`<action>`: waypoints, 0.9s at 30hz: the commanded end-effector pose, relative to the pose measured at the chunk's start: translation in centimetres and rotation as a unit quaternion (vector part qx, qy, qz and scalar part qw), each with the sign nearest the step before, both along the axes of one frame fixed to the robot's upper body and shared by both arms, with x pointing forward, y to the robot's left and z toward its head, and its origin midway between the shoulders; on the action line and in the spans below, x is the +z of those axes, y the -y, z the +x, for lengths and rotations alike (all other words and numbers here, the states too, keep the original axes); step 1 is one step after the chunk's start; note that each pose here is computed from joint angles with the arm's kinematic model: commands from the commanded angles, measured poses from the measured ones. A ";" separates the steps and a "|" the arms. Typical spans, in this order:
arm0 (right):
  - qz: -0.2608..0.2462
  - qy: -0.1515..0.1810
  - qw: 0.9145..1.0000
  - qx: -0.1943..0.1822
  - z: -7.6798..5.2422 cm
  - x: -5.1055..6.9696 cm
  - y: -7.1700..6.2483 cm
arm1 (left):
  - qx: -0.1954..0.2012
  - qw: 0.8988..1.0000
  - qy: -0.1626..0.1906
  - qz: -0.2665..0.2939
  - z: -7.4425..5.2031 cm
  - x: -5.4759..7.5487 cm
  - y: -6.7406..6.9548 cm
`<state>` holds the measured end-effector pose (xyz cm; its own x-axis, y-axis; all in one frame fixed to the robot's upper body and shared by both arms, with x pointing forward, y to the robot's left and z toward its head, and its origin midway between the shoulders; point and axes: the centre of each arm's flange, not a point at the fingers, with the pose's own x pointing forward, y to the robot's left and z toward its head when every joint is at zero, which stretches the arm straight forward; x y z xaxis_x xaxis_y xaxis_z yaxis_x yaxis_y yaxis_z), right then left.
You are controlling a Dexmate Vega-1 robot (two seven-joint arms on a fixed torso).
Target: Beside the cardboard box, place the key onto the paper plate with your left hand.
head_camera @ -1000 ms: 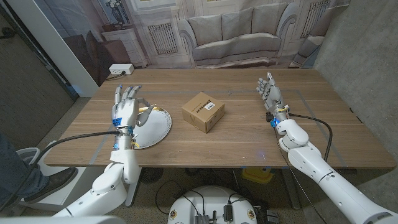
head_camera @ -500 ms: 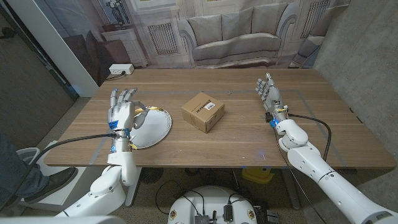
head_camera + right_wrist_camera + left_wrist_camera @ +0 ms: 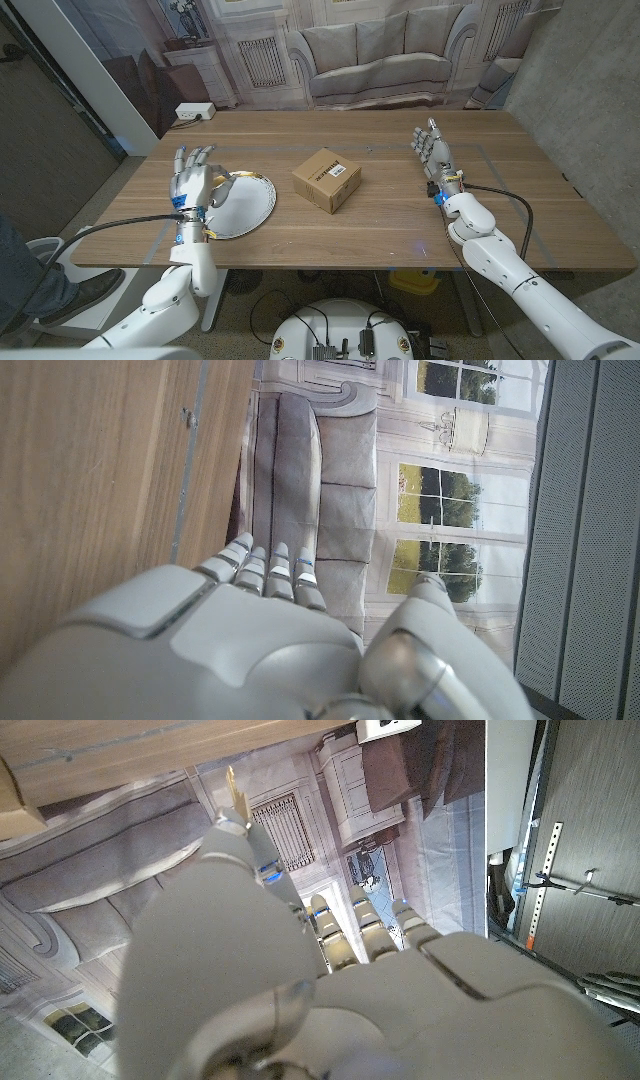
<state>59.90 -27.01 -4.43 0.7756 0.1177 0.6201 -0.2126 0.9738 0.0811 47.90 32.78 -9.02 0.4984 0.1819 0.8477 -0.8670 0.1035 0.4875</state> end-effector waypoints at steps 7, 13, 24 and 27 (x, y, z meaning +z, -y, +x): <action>-0.006 -0.004 1.000 -0.001 0.0 0.2 0.0 | 0.002 1.000 -0.016 -0.017 1.0 -0.7 -0.8; -0.008 -0.006 1.000 -0.001 0.0 0.3 -0.1 | 0.004 0.999 -0.020 -0.024 1.3 -1.0 -1.1; -0.011 -0.010 1.000 -0.002 0.0 0.6 -0.3 | 0.005 0.999 -0.027 -0.022 1.8 -1.5 -1.0; -0.011 -0.012 1.000 -0.002 0.1 0.6 -0.4 | 0.005 0.999 -0.031 -0.021 2.1 -1.7 -1.0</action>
<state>59.88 -26.88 -4.02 0.7850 0.1249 0.6068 -0.2081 0.9757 0.0685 49.38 33.73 -10.18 0.5352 0.2208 0.8154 -0.8445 0.1196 0.5220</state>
